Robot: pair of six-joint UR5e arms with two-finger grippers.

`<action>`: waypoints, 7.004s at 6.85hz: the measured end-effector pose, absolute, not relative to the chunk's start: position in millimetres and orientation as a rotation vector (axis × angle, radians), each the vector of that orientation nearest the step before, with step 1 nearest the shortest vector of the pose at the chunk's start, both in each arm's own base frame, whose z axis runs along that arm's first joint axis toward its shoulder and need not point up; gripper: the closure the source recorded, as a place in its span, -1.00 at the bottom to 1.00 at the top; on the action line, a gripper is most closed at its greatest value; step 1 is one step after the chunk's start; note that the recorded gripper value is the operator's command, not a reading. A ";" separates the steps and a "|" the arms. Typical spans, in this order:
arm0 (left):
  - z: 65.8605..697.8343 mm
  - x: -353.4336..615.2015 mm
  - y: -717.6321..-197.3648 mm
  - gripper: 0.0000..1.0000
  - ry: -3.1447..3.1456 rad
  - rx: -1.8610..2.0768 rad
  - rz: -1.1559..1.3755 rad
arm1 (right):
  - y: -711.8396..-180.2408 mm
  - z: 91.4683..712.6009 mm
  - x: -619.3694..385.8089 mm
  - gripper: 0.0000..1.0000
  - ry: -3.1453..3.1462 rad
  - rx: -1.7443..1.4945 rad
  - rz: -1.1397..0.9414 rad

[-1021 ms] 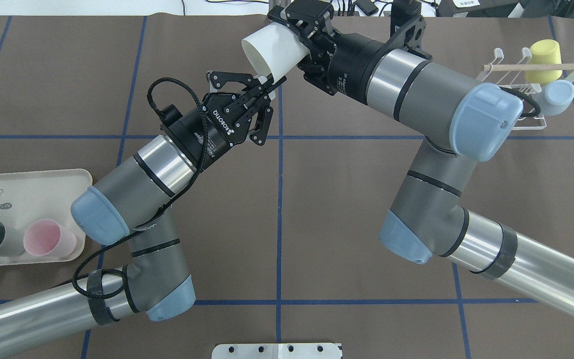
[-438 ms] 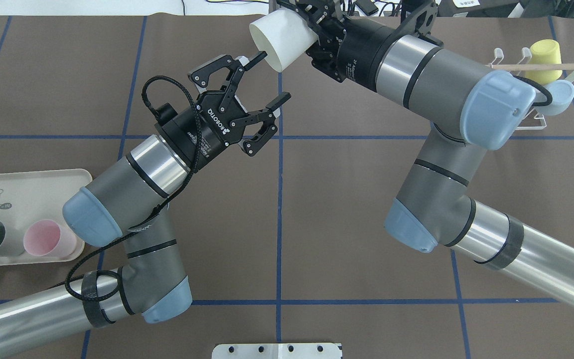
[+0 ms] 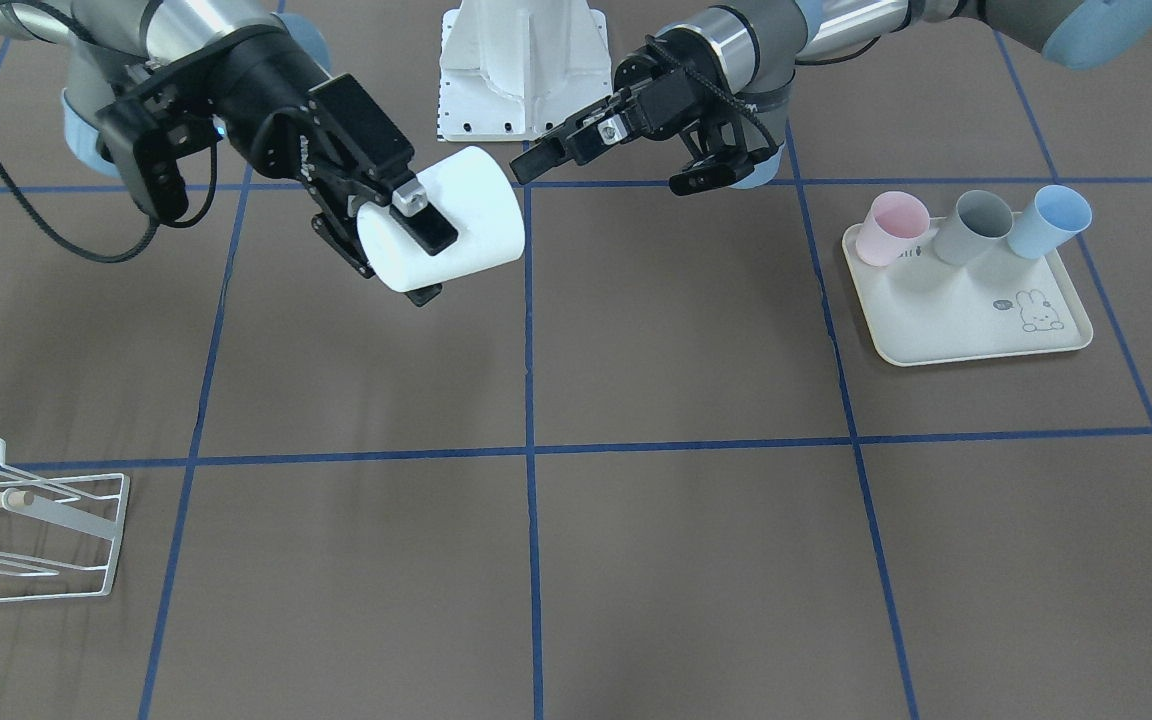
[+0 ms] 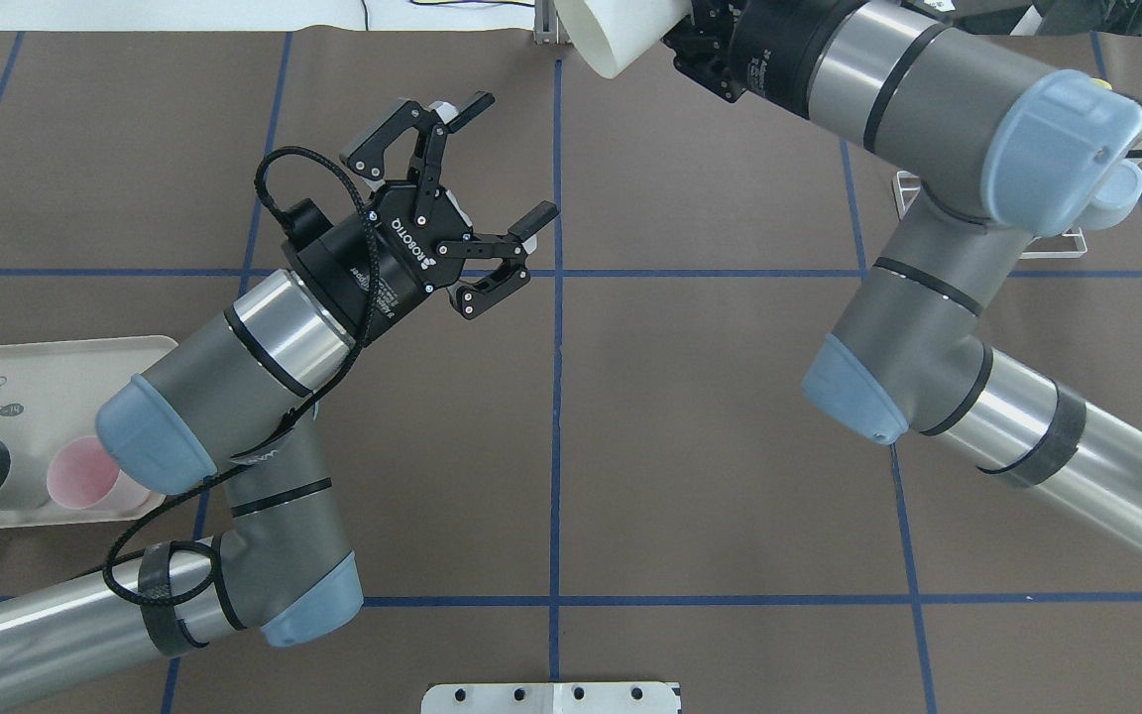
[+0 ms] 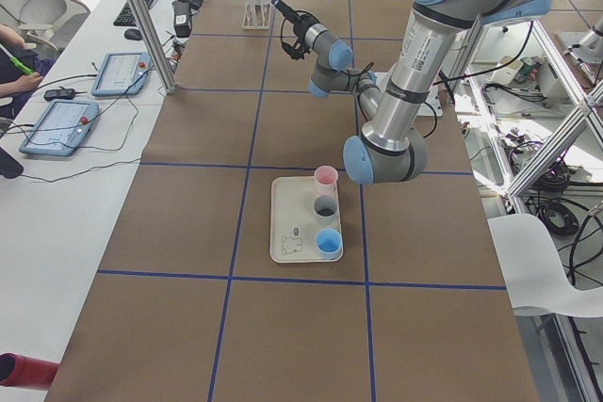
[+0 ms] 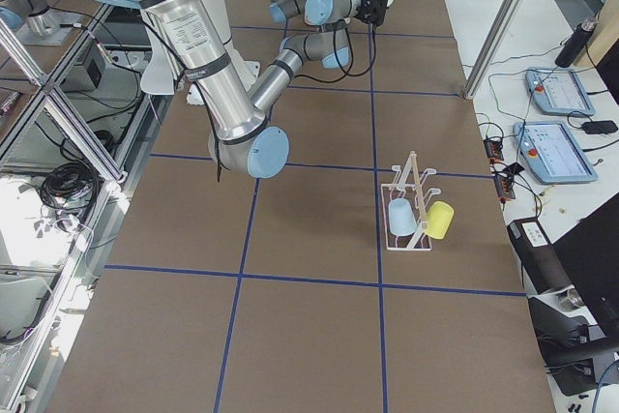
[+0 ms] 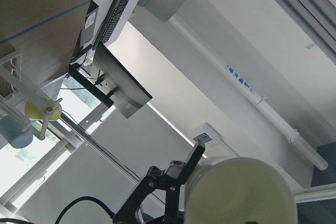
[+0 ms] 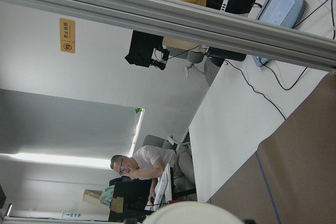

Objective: Transfer IKEA cup to right arm and place on rack

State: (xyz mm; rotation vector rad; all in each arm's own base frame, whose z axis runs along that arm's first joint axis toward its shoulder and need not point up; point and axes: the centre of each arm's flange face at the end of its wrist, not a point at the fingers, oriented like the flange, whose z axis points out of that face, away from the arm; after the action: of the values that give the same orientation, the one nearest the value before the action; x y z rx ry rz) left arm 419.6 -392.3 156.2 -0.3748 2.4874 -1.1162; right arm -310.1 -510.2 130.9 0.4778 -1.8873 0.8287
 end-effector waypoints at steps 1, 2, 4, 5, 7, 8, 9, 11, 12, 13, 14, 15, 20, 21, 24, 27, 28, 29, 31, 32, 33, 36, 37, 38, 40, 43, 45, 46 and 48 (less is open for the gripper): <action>159.7 410.9 -387.6 -0.98 2.465 -0.311 -1.086 | -518.5 151.1 -292.1 1.00 -1.828 0.528 0.803; 162.3 405.0 -384.1 -0.98 2.421 -0.223 -1.056 | -521.5 180.3 -275.8 1.00 -1.743 0.600 0.767; 175.2 390.9 -377.7 -0.98 2.311 -0.045 -1.014 | -517.6 256.9 -233.7 1.00 -1.520 0.763 0.710; 188.2 383.2 -374.1 -0.98 2.241 0.031 -0.998 | -511.5 293.5 -212.0 1.00 -1.398 0.842 0.700; 202.6 344.6 -358.7 -0.98 2.022 0.201 -0.928 | -499.9 358.9 -182.3 1.00 -1.118 0.981 0.655; 203.1 324.0 -359.7 -0.98 1.906 0.249 -0.875 | -497.0 384.0 -173.2 1.00 -0.958 1.033 0.600; 207.2 306.4 -369.6 -0.98 1.808 0.257 -0.833 | -495.0 405.5 -165.4 1.00 -0.796 1.075 0.528; 243.5 256.3 -386.0 -0.98 1.631 0.301 -0.714 | -490.9 436.8 -157.1 1.00 -0.637 1.087 0.453; 272.6 224.8 -391.3 -0.98 1.539 0.335 -0.630 | -491.7 452.0 -156.8 1.00 -0.589 1.080 0.427; 292.1 201.6 -394.4 -0.98 1.482 0.352 -0.574 | -493.8 464.8 -158.2 1.00 -0.553 1.073 0.406; 300.2 191.8 -395.3 -0.98 1.461 0.355 -0.550 | -496.5 474.7 -160.9 1.00 -0.535 1.065 0.394; 303.2 188.8 -395.5 -0.98 1.454 0.354 -0.543 | -499.6 481.0 -163.7 1.00 -0.525 1.058 0.389; 305.4 187.7 -395.4 -0.98 1.451 0.349 -0.538 | -524.5 491.1 -184.2 1.00 -0.515 1.044 0.380; 306.1 188.0 -395.7 -0.98 1.449 0.348 -0.538 | -529.1 493.5 -187.7 1.00 -0.512 1.040 0.379; 310.2 189.8 -397.9 -0.98 1.445 0.346 -0.541 | -531.3 498.0 -189.4 1.00 -0.507 1.034 0.378; 309.9 191.1 -398.0 -0.98 1.448 0.344 -0.540 | -532.5 504.5 -190.7 1.00 -0.501 1.025 0.376; 309.5 191.3 -398.0 -0.98 1.449 0.343 -0.540 | -532.9 508.1 -191.0 1.00 -0.498 1.020 0.377; 309.4 191.4 -398.0 -0.98 1.450 0.343 -0.541 | -533.0 511.6 -192.4 1.00 -0.496 1.014 0.377; 309.3 191.4 -398.1 -0.98 1.450 0.343 -0.542 | -531.5 515.8 -198.6 1.00 -0.499 1.005 0.371; 309.0 191.4 -398.2 -0.98 1.450 0.344 -0.542 | -529.9 516.2 -203.4 1.00 -0.503 1.002 0.365; 308.6 191.5 -398.3 -0.98 1.451 0.344 -0.542 | -528.8 516.4 -206.4 1.00 -0.506 1.000 0.361; 305.0 192.5 -398.7 -0.98 1.460 0.343 -0.541 | -526.4 521.3 -206.5 1.00 -0.499 0.994 0.356; 303.9 192.6 -398.6 -0.98 1.462 0.343 -0.540 | -525.5 523.8 -204.8 1.00 -0.492 0.994 0.354; 303.0 192.7 -398.6 -0.98 1.464 0.344 -0.539 | -525.1 525.1 -203.6 0.07 -0.486 0.995 0.353; 301.4 192.7 -398.6 -0.98 1.467 0.345 -0.537 | -525.8 524.9 -202.3 -1.00 -0.480 0.999 0.355; 299.8 193.2 -398.1 -0.98 1.470 0.346 -0.532 | -526.4 526.2 -194.9 -1.00 -0.461 1.008 0.355; 303.9 186.1 -397.6 -0.98 1.454 0.334 -0.493 | -525.9 509.3 -187.1 -1.00 -0.492 1.023 0.358; 315.9 167.5 -402.2 -0.99 1.398 0.351 -0.439 | -523.1 491.9 -182.0 -1.00 -0.545 1.022 0.352; 363.7 108.8 -407.0 -1.00 1.185 0.437 -0.271 | -519.0 466.4 -163.0 -1.00 -0.681 0.973 0.309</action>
State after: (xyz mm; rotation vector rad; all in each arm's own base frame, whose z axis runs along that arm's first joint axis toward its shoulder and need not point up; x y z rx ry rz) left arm 108.8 -407.0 363.7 0.4366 1.1853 -0.2712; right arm -163.0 -519.0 466.4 0.9732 -0.6811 0.3088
